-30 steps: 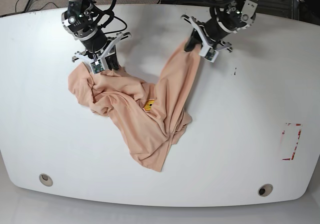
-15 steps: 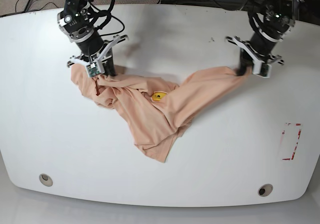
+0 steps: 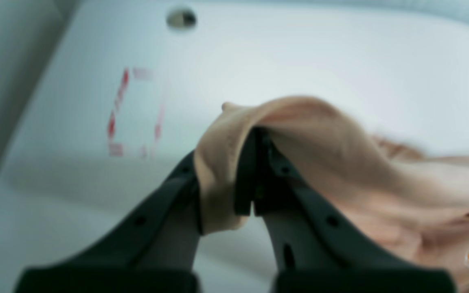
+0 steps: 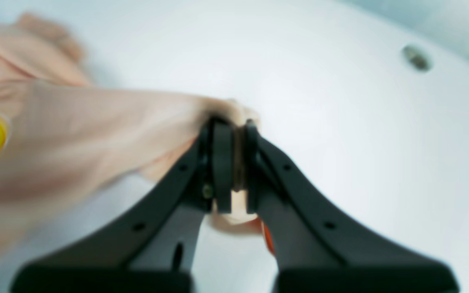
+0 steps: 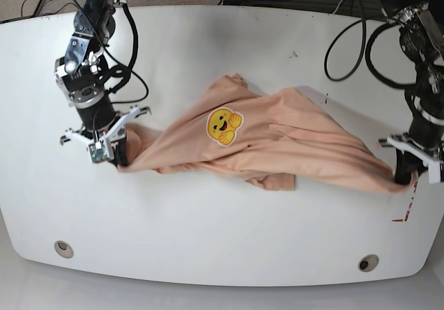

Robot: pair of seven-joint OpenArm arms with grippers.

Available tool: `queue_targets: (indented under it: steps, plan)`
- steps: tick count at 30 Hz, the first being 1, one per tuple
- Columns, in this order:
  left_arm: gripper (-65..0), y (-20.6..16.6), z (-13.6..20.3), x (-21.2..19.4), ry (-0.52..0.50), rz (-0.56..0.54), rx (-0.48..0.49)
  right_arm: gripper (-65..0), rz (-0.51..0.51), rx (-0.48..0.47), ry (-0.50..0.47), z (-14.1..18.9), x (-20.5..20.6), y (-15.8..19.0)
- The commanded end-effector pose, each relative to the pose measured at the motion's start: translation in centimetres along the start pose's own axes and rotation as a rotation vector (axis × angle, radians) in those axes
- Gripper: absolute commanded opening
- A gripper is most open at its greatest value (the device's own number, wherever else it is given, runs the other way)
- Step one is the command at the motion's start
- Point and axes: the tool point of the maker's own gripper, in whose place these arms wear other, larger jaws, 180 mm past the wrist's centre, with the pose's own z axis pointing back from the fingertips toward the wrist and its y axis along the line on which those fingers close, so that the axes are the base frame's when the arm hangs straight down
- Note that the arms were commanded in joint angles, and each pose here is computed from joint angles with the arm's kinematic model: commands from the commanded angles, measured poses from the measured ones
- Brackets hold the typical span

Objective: Layout the t-shirt on the table in an organized manner, then fold the t-shirt properly
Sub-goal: 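Lift the t-shirt with both grippers and spread it apart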

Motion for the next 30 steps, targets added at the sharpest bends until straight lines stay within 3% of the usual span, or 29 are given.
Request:
queue_targets:
  steps: [1,14,20,30]
  plan:
    - [-64.6,0.4,-0.6,4.0,-0.095,-0.035,0.02,-65.0,0.01,-0.027,-0.146,-0.8,5.0,-1.6]
    - [-64.6,1.4,-1.0,15.7,-0.328,-0.084,0.078,-65.0,0.094,-0.133,-0.308,-1.9,16.1,-7.1]
    - [-64.6,2.3,0.7,21.1,-0.442,-0.12,0.111,-65.0,0.19,-0.208,-0.379,-0.4,22.2,-10.0]
    - [-64.6,6.1,2.9,26.1,-0.516,-0.125,0.187,-65.0,0.297,-0.33,-0.438,3.0,28.8,-13.8]
